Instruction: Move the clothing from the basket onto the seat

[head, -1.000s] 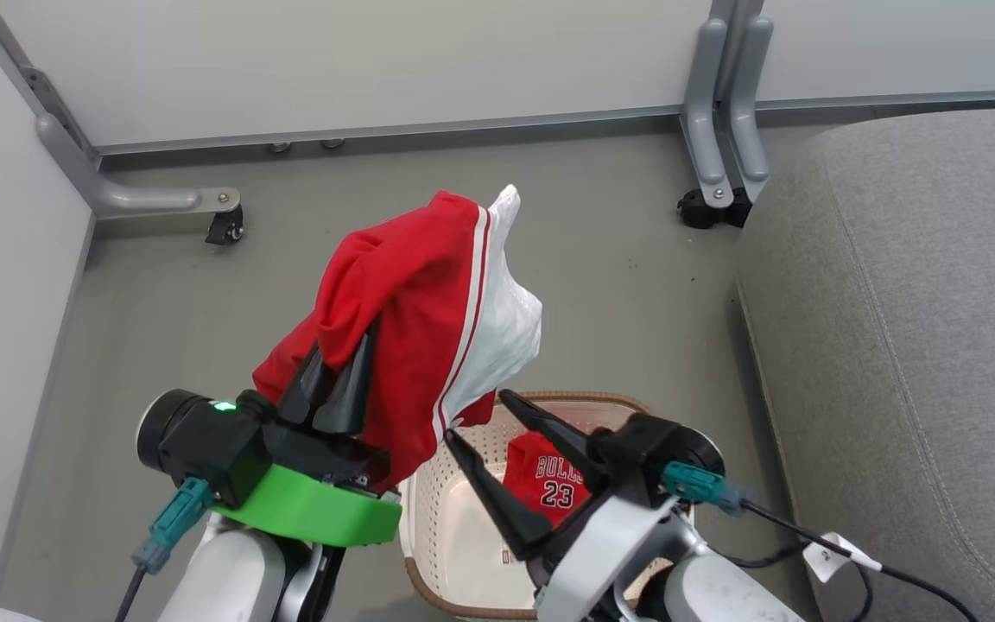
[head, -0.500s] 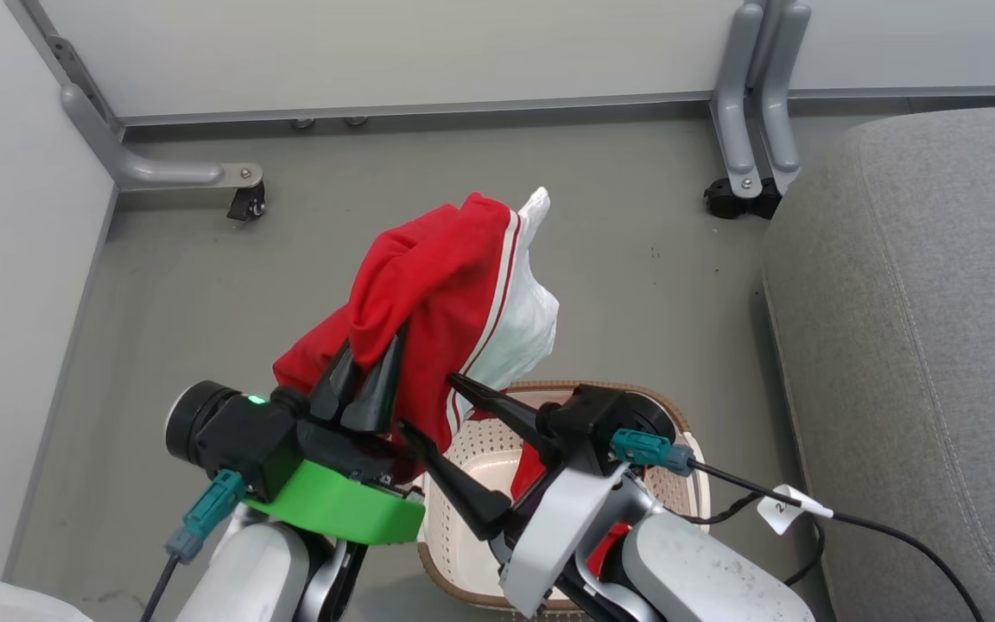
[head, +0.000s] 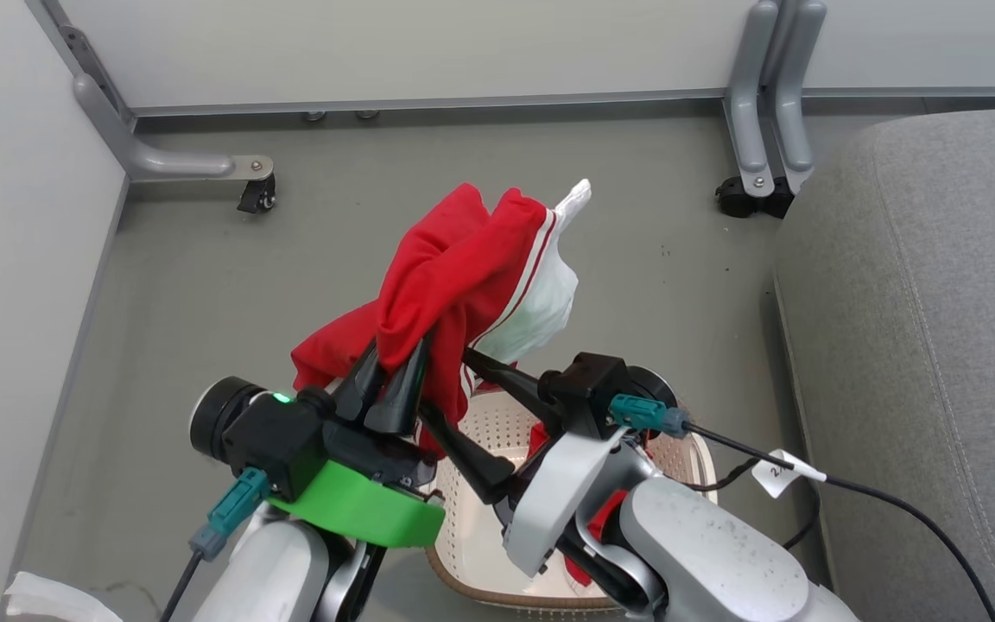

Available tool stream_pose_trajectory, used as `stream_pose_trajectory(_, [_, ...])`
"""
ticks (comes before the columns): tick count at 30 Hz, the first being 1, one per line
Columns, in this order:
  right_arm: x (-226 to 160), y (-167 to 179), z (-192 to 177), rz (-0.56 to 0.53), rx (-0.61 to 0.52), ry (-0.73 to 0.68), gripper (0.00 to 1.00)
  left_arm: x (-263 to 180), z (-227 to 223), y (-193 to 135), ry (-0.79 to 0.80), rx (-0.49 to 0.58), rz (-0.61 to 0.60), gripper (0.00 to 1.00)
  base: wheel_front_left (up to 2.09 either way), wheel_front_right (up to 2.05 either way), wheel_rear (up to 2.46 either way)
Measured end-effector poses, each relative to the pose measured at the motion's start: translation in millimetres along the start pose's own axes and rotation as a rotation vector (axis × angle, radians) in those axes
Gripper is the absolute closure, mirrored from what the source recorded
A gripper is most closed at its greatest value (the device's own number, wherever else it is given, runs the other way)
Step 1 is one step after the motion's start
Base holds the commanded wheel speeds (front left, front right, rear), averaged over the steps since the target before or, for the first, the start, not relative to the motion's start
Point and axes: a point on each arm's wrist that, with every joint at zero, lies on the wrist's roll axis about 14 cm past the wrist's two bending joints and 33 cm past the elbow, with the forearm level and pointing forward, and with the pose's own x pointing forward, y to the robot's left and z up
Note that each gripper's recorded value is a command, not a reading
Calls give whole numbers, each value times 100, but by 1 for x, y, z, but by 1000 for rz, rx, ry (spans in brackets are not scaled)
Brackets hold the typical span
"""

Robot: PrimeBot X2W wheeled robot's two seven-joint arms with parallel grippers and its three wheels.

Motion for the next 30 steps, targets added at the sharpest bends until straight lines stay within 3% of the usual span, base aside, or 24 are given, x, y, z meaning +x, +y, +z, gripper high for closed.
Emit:
stream_pose_trajectory(9, [10, -15, 5, -14, -34, -8, 0, 0, 1, -3, -6, -10, -6, 100, 0, 0, 0])
stream_pose_trajectory(10, [11, -16, 6, -12, -37, -8, 9, 0, 2, -3, -6, -10, -6, 100, 0, 0, 0])
stream_pose_trajectory(11, [13, -16, 7, -11, -42, -9, 51, 0, 2, -3, -6, -10, -7, 100, 0, 0, 0])
stream_pose_trajectory(12, [14, -16, 7, -8, -41, -10, 63, 0, 2, -3, -7, -11, -7, 100, 0, 0, 0])
stream_pose_trajectory(13, [15, -16, 7, -5, -42, -7, 100, 0, 2, -3, -7, -12, -7, 100, 0, 0, 0])
stream_pose_trajectory(30, [19, -13, 4, 12, -17, 0, 100, -2, 3, -2, -5, -8, -5, 100, 0, 0, 0])
